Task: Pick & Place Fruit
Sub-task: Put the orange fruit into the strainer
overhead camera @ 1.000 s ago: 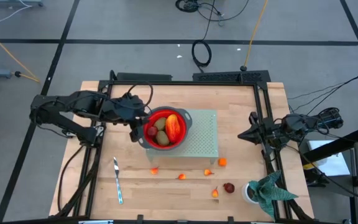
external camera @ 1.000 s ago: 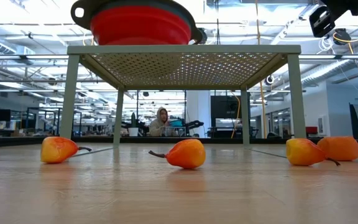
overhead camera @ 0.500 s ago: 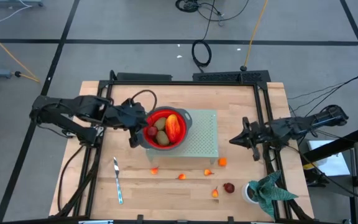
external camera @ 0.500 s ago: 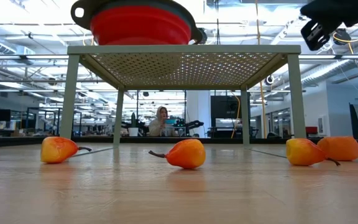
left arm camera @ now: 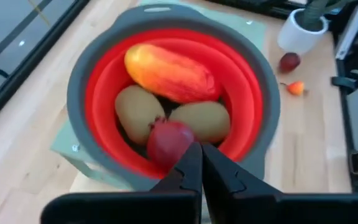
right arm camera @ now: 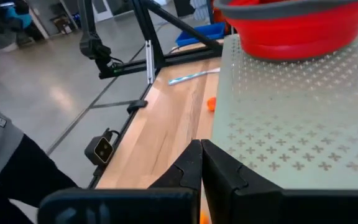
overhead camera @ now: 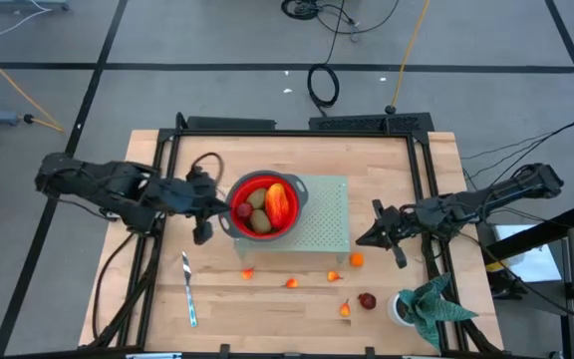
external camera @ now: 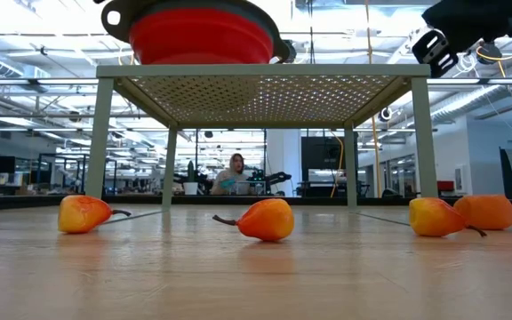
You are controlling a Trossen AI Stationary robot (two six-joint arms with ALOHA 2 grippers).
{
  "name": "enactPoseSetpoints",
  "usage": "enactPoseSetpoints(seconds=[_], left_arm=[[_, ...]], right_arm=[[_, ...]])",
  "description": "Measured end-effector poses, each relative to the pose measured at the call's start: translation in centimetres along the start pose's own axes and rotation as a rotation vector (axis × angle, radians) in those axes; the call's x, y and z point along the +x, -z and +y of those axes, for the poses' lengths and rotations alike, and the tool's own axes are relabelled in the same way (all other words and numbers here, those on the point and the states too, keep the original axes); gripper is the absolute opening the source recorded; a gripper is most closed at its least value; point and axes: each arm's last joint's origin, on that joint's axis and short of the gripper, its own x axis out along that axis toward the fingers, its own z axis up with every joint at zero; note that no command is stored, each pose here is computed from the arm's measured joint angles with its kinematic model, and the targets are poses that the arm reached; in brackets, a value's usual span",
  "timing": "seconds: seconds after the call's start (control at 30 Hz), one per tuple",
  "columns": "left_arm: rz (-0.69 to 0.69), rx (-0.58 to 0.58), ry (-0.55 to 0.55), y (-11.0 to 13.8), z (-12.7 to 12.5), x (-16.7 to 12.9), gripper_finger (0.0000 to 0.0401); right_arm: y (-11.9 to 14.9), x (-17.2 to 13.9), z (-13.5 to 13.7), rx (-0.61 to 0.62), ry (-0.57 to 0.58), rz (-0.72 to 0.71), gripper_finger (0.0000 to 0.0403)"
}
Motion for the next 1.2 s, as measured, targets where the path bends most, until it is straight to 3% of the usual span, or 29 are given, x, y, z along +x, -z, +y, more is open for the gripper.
enactPoseSetpoints(seconds=[0.27, 0.5, 0.83, 1.2], left_arm=[[-0.114, -0.038, 0.054, 4.2, 2.4, -2.0, 0.0001], [-0.244, 0.003, 0.096, 7.0, 4.0, -3.0, 0.0003], [-0.357, -0.015, 0.138, 10.0, 6.0, -4.5, 0.0004], [-0.397, 0.041, 0.13, 11.4, 6.7, -4.8, 0.0003]], right_arm=[[0.2, 0.0, 0.6, 0.073, -0.031, 0.017, 0.0], [-0.7, -0.5, 1.6, 0.152, 0.0, 0.112, 0.0], [-2.3, 0.0, 2.9, 0.2, 0.115, 0.425, 0.0], [0.1, 3.8, 2.9, 0.188, 0.139, 0.75, 0.0]])
